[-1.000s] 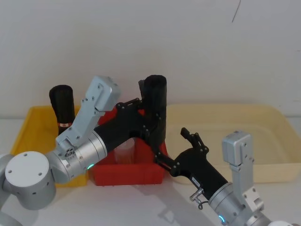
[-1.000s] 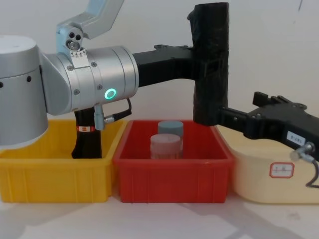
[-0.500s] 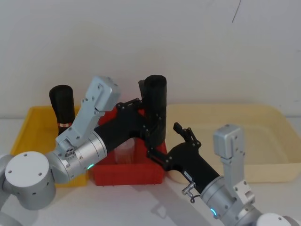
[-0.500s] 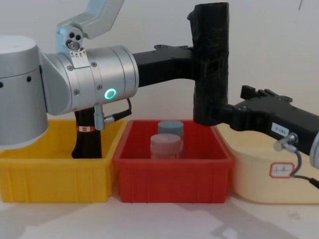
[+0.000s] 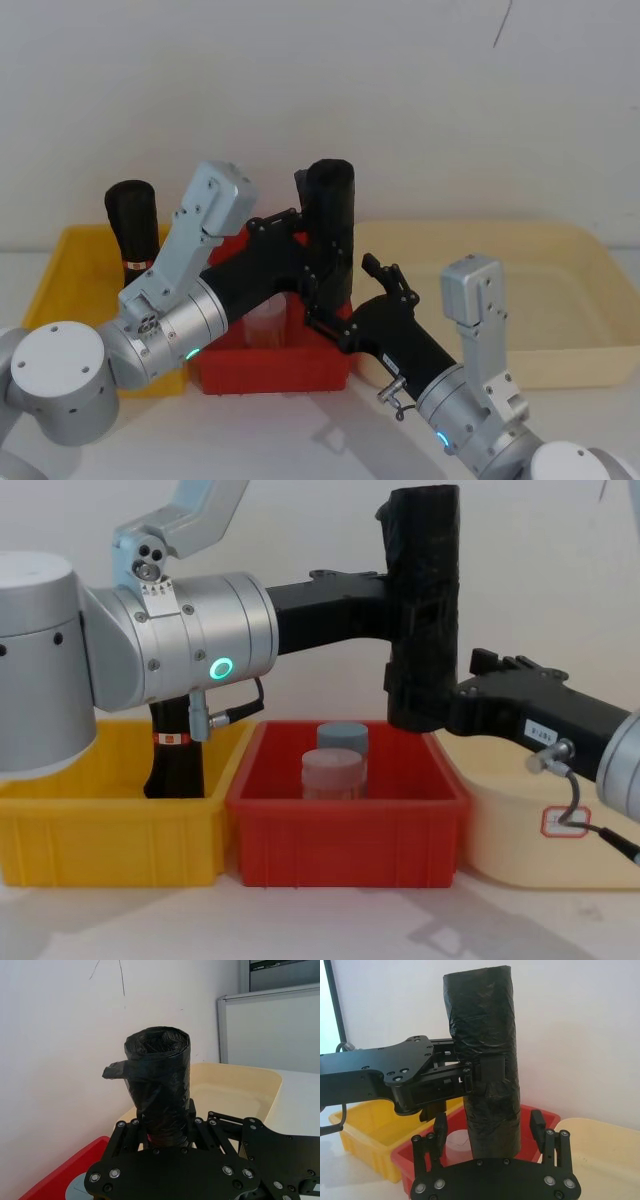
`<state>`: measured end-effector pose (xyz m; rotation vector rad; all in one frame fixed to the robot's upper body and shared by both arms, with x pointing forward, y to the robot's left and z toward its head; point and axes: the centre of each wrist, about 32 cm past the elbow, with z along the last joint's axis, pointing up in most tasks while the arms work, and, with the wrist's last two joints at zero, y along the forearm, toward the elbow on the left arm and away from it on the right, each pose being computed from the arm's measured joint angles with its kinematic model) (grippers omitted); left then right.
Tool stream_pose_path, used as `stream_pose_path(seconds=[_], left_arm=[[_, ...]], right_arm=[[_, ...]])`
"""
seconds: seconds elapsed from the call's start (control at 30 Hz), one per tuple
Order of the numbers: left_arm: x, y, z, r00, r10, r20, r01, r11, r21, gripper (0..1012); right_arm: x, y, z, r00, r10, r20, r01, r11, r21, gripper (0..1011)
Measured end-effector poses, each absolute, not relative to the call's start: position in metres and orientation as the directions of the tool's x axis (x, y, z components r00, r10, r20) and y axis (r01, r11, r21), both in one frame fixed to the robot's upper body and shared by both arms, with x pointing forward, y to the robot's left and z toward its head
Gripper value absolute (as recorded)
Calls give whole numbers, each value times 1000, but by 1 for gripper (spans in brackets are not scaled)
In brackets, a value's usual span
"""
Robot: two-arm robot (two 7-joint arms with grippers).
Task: Pick up the garbage bag with the one hand and transfer it to the other hand.
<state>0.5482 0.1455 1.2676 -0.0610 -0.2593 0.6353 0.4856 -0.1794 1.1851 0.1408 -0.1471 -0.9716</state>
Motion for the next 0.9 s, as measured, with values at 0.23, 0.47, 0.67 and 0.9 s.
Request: stream_pose_path(seconds=[0.23,0.47,0.67,0.9], left_arm=[[548,146,1268,774,594,221,-579,804,-135,404],[548,146,1268,774,594,221,-579,804,-135,404],[548,146,1268,774,594,221,-579,804,-135,404],[548,146,1268,774,594,221,-579,804,-135,404]], right_arm=[[488,-178,1184,555,-830,62,811,556,182,1000],[491,-175,1183,558,-827,66,807,560,186,1000],[495,-171,1183,563,-824,72,802,565,192,999],[506,-165,1186,566,-821,77,798,569,198,1000]])
